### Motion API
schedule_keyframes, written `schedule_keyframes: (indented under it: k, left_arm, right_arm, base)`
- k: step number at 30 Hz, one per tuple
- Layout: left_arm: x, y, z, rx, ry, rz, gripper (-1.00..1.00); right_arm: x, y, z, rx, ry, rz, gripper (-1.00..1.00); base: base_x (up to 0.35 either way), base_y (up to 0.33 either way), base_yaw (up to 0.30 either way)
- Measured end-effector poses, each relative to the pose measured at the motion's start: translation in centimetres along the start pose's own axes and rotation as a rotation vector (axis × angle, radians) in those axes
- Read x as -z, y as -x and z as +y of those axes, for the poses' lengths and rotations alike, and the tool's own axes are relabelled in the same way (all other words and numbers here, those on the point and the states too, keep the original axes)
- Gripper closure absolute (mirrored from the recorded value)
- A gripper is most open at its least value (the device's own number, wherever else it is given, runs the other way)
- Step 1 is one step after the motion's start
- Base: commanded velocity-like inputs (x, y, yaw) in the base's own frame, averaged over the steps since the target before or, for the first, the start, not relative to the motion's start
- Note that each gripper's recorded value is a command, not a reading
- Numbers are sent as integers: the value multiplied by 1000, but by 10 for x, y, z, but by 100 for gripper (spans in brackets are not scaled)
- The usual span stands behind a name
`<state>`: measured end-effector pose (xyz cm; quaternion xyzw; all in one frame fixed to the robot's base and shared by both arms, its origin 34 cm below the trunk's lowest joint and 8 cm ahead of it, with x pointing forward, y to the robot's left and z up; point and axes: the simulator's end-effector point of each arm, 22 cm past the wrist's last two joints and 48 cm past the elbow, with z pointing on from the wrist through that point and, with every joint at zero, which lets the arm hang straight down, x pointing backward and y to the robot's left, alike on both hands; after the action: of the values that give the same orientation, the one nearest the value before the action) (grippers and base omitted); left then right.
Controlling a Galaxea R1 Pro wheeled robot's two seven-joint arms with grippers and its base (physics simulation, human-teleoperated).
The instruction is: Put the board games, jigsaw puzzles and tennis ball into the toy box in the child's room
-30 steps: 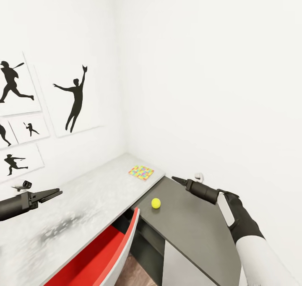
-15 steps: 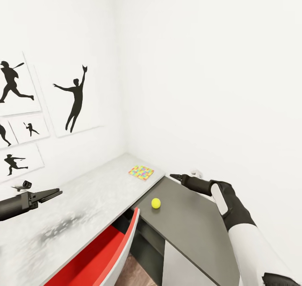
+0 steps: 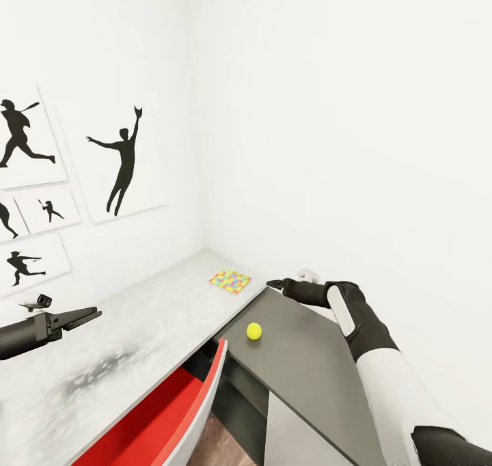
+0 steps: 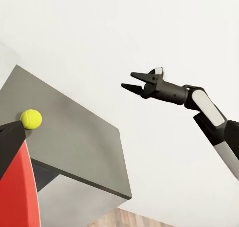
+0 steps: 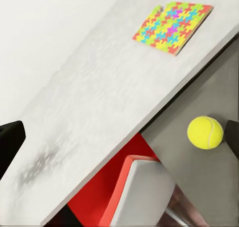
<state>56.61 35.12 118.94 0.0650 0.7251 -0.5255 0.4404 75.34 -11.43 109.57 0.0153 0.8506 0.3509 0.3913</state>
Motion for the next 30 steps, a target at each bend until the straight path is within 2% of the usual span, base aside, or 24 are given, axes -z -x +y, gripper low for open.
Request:
schedule_keyframes:
  k: [2, 6, 9, 20, 30]
  left_arm:
    - [0, 0, 0, 0, 0, 0, -100]
    - [0, 0, 0, 0, 0, 0, -100]
    - [0, 0, 0, 0, 0, 0, -100]
    - [0, 0, 0, 0, 0, 0, -100]
    - [0, 0, 0, 0, 0, 0, -100]
  right_arm:
    - [-4, -2, 3, 28, -22, 22, -100]
    - [-10, -1, 6, 48, -60, 47, -100]
    - [-13, -2, 5, 51, -87, 63, -100]
    - [-25, -12, -11, 54, -267, 138, -100]
    - [-23, -16, -18, 64, -319, 166, -100]
  base:
    - [0, 0, 0]
    - [0, 0, 0]
    - [0, 0, 0]
    - [0, 0, 0]
    - [0, 0, 0]
